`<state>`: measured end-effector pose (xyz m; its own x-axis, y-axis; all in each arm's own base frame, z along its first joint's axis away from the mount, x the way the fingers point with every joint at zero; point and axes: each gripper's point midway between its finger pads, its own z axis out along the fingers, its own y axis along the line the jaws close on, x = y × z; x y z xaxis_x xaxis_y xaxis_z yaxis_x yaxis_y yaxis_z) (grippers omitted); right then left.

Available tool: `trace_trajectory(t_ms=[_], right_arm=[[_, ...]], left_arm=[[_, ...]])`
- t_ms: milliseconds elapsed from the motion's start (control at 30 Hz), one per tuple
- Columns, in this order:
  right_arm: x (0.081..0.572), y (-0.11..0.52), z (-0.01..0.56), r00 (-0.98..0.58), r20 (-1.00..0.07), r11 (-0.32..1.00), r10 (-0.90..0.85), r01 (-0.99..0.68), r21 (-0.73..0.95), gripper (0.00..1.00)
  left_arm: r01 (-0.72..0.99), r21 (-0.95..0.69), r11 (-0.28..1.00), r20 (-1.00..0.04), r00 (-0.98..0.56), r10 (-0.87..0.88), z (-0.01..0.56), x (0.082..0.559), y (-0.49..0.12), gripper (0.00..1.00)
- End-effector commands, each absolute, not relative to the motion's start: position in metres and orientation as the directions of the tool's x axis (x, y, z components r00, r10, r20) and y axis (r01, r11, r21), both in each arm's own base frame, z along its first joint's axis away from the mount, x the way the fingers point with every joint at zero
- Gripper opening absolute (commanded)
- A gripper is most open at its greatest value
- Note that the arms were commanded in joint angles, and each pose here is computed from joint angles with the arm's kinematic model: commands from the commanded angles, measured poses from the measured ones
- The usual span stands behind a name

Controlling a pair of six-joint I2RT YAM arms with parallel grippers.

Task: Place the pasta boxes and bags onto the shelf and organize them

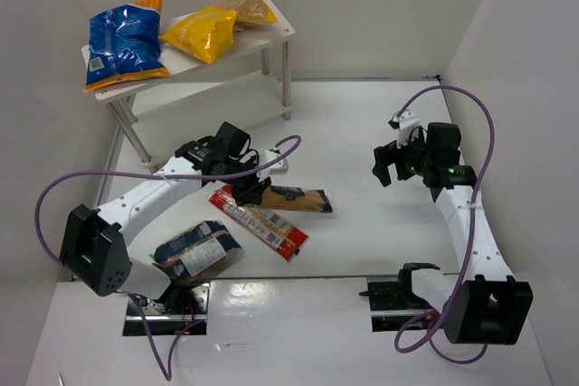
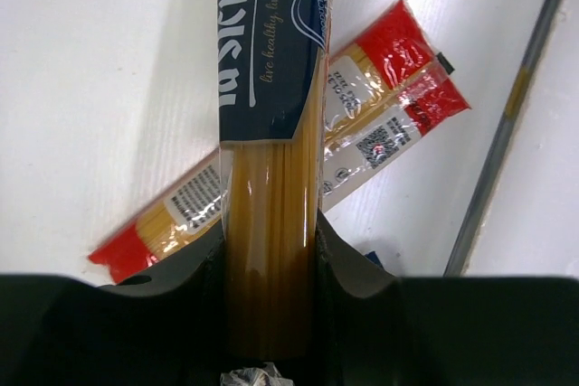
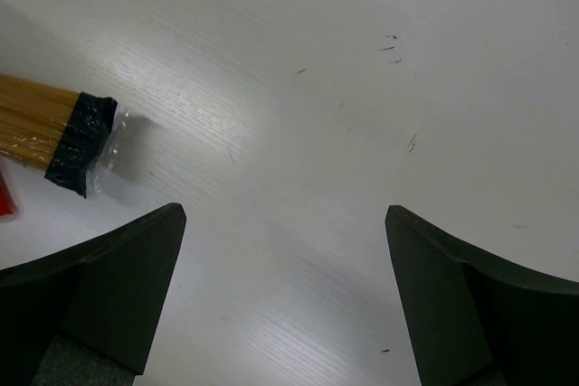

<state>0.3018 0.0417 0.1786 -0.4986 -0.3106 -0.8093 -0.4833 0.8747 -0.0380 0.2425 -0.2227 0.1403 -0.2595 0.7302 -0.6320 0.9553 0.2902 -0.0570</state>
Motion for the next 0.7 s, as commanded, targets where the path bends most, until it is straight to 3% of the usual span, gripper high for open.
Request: trace_trajectory(t_ms=[0,133,300,433,667], right_arm=[[0.305,0.044,0.185,-0.459,-0.826,0.865,-0.326,-0.498,-0.064,1.0],[0.303,0.044,0.182,-0.467,-0.822,0.865,-0.326,-0.498,-0.059,1.0],[0.303,0.044,0.182,-0.467,-0.822,0.865,-0.326,-0.498,-0.059,1.0],[0.303,0.044,0.182,-0.467,-0.822,0.865,-0.326,-0.498,-0.059,1.0],[0.303,0.044,0.182,-0.467,-0.822,0.865,-0.326,-0.498,-0.059,1.0]], left_arm=[[0.975,-0.065,0.212,-0.775,-0.183,0.605,0.177,0.241,-0.248,0.0],[0.97,-0.047,0.237,-0.81,-0.176,0.56,0.194,0.245,-0.246,0.0],[0.905,-0.001,0.425,-0.836,-0.234,0.496,0.207,0.275,-0.223,0.0],[0.772,0.043,0.634,-0.843,-0.313,0.438,0.213,0.305,-0.196,0.0],[0.497,0.086,0.863,-0.881,-0.366,0.299,0.231,0.341,-0.143,0.0]])
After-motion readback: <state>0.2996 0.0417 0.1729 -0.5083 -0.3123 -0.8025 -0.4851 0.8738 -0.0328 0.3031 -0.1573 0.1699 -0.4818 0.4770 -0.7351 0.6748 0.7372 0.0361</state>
